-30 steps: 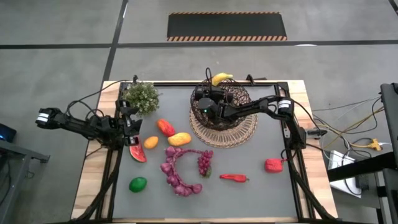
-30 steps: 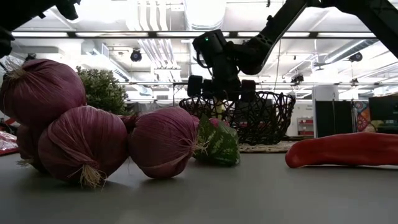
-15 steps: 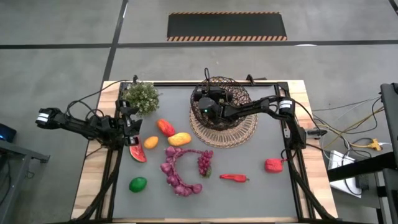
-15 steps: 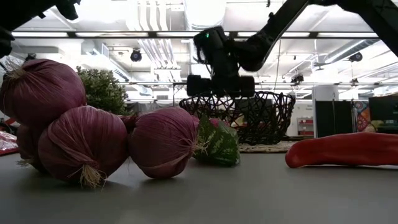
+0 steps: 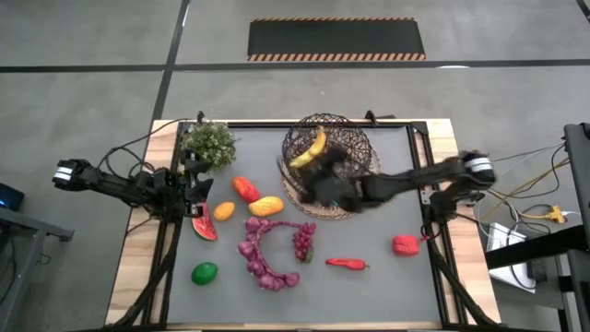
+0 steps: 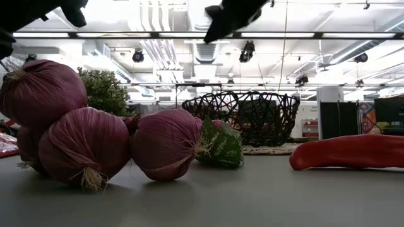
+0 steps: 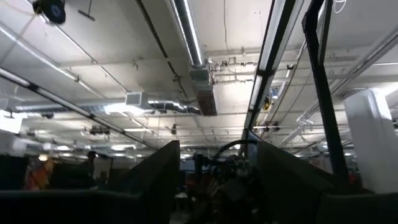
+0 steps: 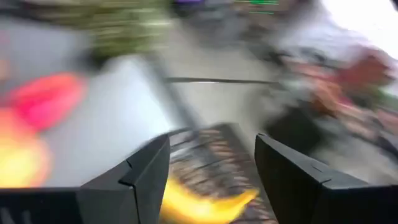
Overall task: Build produce basket
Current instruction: Put the yellow mango into the black wire basket
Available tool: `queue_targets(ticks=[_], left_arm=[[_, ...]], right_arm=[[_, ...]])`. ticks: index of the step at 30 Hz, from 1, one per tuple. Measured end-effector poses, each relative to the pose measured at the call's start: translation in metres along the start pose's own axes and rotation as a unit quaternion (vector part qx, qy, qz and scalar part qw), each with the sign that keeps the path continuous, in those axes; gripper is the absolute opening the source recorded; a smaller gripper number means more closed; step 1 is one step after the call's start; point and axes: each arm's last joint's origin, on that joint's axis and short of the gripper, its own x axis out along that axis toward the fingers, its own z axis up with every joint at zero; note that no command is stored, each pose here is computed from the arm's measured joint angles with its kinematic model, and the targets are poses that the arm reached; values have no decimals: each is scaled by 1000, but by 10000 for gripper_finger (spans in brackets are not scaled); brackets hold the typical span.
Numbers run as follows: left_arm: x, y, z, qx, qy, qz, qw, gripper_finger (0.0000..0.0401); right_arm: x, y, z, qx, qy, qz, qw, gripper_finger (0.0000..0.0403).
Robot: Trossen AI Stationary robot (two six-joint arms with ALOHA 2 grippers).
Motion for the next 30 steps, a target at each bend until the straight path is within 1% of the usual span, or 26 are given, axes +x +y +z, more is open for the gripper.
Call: queue_targets(ticks=[2, 4, 6, 7, 11, 13, 16, 19, 21, 23, 26, 28, 30], left_arm=[[1, -1, -4, -21, 13, -3, 1000, 196], [2, -3, -10, -43, 30, -5, 999, 196], [3, -4, -17, -70, 51, -8, 996, 196], [4, -6, -22, -84, 64, -9, 994, 196], [9, -10, -36, -139, 105, -6, 985, 196], [15, -13, -45, -158, 135, -3, 978, 196], [31, -19, -50, -184, 158, 2, 970, 196], [46, -26, -64, -184, 244, 11, 952, 196], [56, -30, -70, -172, 314, 17, 933, 196], [67, -34, -72, -152, 397, 22, 905, 196], [76, -37, -75, -104, 542, 42, 833, 196], [85, -39, -73, -74, 611, 51, 787, 196], [91, -41, -73, -49, 666, 60, 742, 196]], right_arm=[[-32, -2, -2, -4, 3, 107, 994, 221], [-60, -5, -6, 7, 6, 199, 980, 221], [-85, -5, -14, 9, -5, 266, 964, 221], [-96, -4, -18, 7, -11, 286, 958, 221], [-125, 2, -41, -7, -62, 318, 946, 221], [-132, 4, -50, -12, -103, 323, 941, 221], [-136, 7, -64, -16, -154, 327, 932, 221], [-135, 6, -78, -1, -184, 326, 927, 221], [-134, 5, -86, 7, -193, 324, 926, 221], [-133, 6, -95, 13, -197, 323, 925, 221], [-132, 5, -104, 22, -204, 324, 923, 221], [-132, 4, -108, 27, -208, 323, 923, 221], [-131, 3, -111, 26, -207, 323, 923, 221]])
